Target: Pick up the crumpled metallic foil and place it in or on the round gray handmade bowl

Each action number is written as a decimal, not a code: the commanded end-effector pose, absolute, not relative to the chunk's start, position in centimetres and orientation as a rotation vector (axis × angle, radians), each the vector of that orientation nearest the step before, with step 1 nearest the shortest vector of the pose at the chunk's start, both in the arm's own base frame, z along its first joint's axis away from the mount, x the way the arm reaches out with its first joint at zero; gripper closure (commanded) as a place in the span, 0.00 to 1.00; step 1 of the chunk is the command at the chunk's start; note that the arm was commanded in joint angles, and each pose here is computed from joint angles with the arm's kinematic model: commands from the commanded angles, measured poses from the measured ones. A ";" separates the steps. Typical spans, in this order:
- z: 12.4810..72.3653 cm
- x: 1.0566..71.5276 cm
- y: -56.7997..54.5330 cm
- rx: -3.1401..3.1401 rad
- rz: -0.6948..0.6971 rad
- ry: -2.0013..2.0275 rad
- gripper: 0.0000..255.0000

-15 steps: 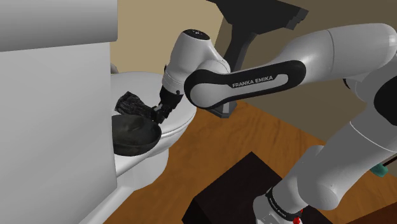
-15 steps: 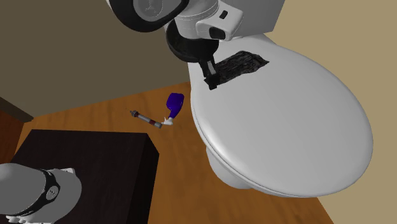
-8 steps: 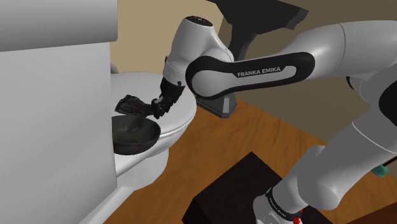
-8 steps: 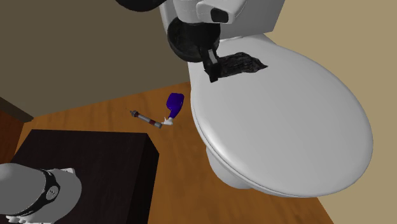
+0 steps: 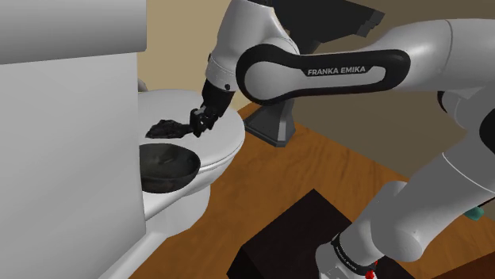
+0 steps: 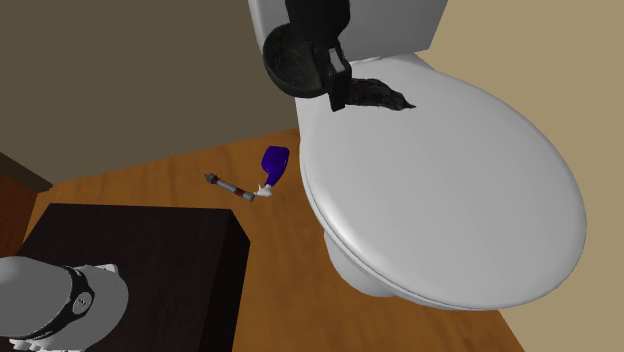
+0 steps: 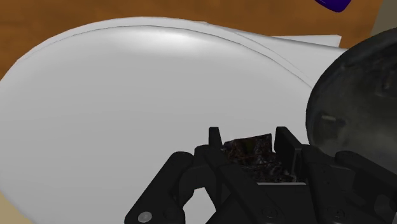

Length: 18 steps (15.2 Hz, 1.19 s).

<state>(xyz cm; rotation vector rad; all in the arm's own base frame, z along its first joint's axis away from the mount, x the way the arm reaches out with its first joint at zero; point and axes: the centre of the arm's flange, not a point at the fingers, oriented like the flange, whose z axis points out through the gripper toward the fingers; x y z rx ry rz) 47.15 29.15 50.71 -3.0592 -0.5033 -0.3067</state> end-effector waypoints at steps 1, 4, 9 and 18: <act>51.8 47.1 29.1 -3.059 -0.306 -0.503 1.00; 53.4 47.1 29.1 -3.059 -0.306 -0.503 1.00; 56.0 47.1 29.1 -3.059 -0.306 -0.503 1.00; 59.6 45.0 30.7 -3.059 -0.306 -0.503 1.00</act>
